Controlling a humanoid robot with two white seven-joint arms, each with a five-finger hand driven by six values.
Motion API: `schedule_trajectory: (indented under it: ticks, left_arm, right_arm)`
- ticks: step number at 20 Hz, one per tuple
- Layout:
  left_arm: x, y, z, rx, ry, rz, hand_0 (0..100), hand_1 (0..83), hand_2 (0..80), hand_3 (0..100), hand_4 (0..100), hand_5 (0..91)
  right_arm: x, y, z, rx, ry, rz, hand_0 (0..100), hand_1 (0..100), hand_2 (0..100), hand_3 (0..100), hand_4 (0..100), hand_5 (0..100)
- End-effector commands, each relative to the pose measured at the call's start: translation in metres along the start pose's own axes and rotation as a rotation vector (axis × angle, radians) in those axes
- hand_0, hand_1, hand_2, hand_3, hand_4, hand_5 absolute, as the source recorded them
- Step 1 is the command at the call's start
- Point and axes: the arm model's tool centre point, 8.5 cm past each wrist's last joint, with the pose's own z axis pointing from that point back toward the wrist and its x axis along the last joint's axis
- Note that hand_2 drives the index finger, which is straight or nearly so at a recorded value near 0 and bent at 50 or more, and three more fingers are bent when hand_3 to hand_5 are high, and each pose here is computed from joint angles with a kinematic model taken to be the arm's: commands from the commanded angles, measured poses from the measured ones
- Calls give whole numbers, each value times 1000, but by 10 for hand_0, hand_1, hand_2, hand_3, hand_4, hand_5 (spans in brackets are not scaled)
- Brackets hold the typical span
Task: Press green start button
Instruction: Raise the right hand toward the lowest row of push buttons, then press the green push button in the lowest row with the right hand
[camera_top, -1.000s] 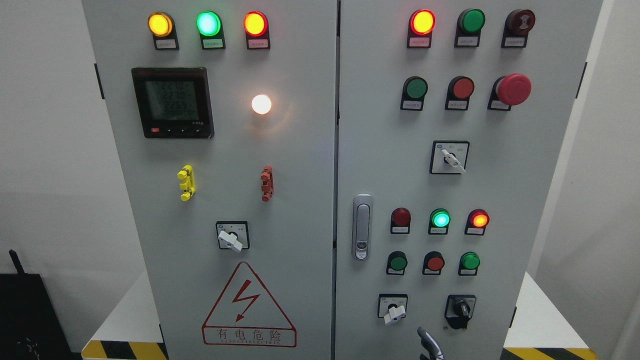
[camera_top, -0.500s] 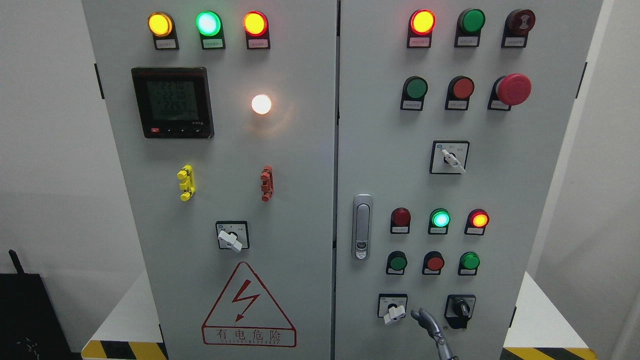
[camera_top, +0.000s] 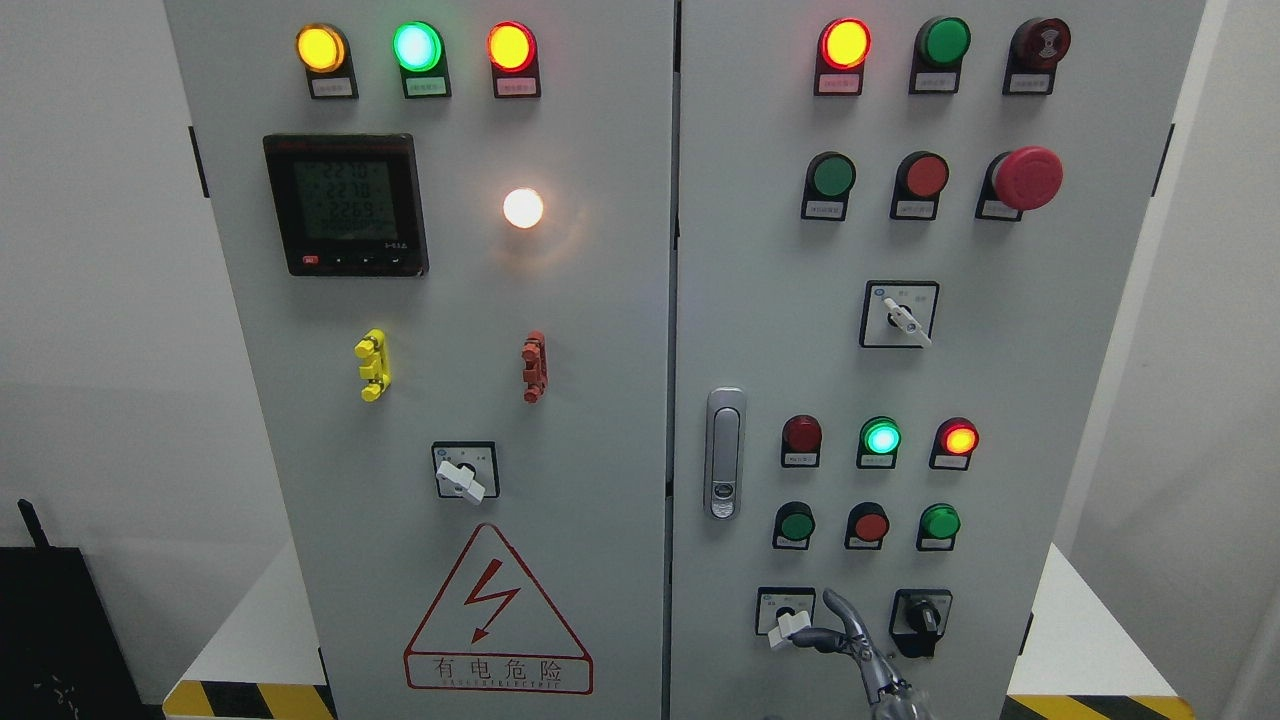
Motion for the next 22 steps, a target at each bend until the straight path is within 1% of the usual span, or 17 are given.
schedule_trajectory:
  ticks: [1,6,8,9,11,14,22]
  left_arm:
    - [-1,0,0,0,1,0,120,556,0,0,0,0]
    - [0,0,0,0,0,0,120,556,0,0,0,0]
    - [0,0,0,0,0,0,120,556,0,0,0,0]
    - [0,0,0,0,0,0,120,556,0,0,0,0]
    - [0,0,0,0,0,0,120,556,0,0,0,0]
    - [0,0,0,0,0,0,120,556,0,0,0,0]
    - [0,0,0,0,0,0,120,556,0,0,0,0]
  right_arm:
    - [-14,-16,-15,-15,3,163,346,292,0,522,543,498]
    - [-14,-18,-23,-9,-7,233,403,292,0,572,582,559]
    - [-17,-19,-26,-8,-4,261,414,291,0,589,593,579]
    - [-19,-20,-28,-10,-3,273,422,291,0,622,613,597]
    - [-23,-19,-29,-5,5,279,431,291,0,636,625,615]
    - [-28,-16,-32,7,14,288,443,294,0,646,637,637]
    - [-36,-6,-39,40,19,313,464,297,0,646,639,642]
